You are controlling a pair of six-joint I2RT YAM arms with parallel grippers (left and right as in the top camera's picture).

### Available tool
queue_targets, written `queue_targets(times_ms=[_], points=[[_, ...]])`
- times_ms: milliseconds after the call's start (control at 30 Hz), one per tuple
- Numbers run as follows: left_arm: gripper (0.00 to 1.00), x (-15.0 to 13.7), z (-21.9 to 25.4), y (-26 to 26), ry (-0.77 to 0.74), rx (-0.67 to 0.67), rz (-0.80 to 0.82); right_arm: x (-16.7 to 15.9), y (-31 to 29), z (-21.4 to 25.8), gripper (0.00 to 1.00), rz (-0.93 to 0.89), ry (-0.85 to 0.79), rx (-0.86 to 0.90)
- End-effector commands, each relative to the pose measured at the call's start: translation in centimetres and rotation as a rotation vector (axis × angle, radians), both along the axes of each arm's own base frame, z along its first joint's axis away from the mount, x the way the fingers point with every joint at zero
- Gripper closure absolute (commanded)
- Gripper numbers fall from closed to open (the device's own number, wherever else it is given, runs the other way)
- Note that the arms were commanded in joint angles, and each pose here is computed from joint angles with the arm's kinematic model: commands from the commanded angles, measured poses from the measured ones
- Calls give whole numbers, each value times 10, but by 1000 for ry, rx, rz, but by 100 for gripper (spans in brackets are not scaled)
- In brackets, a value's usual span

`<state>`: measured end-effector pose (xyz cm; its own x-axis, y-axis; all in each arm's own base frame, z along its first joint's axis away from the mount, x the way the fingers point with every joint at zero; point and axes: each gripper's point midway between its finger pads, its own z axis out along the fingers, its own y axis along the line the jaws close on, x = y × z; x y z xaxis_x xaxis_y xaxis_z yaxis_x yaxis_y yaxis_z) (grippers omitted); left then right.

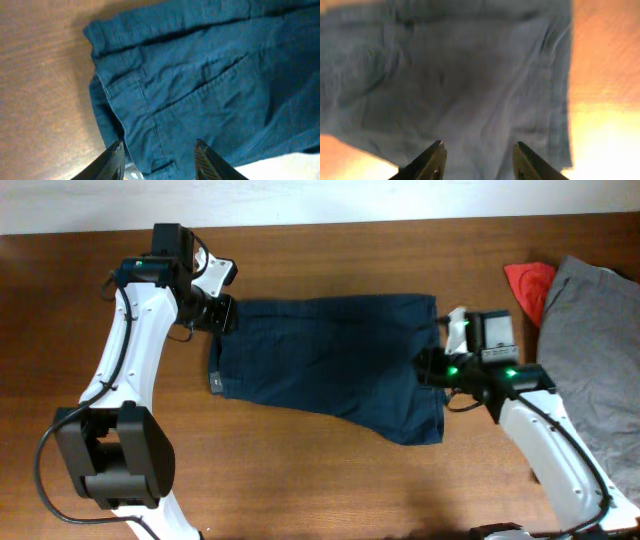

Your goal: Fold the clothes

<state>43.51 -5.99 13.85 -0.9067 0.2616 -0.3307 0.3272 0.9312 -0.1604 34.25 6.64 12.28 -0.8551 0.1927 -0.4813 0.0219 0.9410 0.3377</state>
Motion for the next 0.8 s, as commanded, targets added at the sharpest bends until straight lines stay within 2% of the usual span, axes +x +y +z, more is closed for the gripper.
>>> queue_targets(times_ms=[0, 100, 300, 500, 767], points=[[55, 7, 9, 2, -46, 7, -3, 13, -15, -9, 51, -18, -3, 1], [52, 12, 11, 2, -71, 6, -2, 32, -29, -22, 50, -60, -8, 14], [51, 15, 12, 2, -81, 6, -2, 63, -50, -40, 51, -99, 107, 148], [50, 15, 12, 2, -81, 6, -2, 91, -41, -44, 55, -53, 152, 257], [50, 15, 10, 8, -81, 39, 9, 90, -38, -74, 59, -77, 233, 265]])
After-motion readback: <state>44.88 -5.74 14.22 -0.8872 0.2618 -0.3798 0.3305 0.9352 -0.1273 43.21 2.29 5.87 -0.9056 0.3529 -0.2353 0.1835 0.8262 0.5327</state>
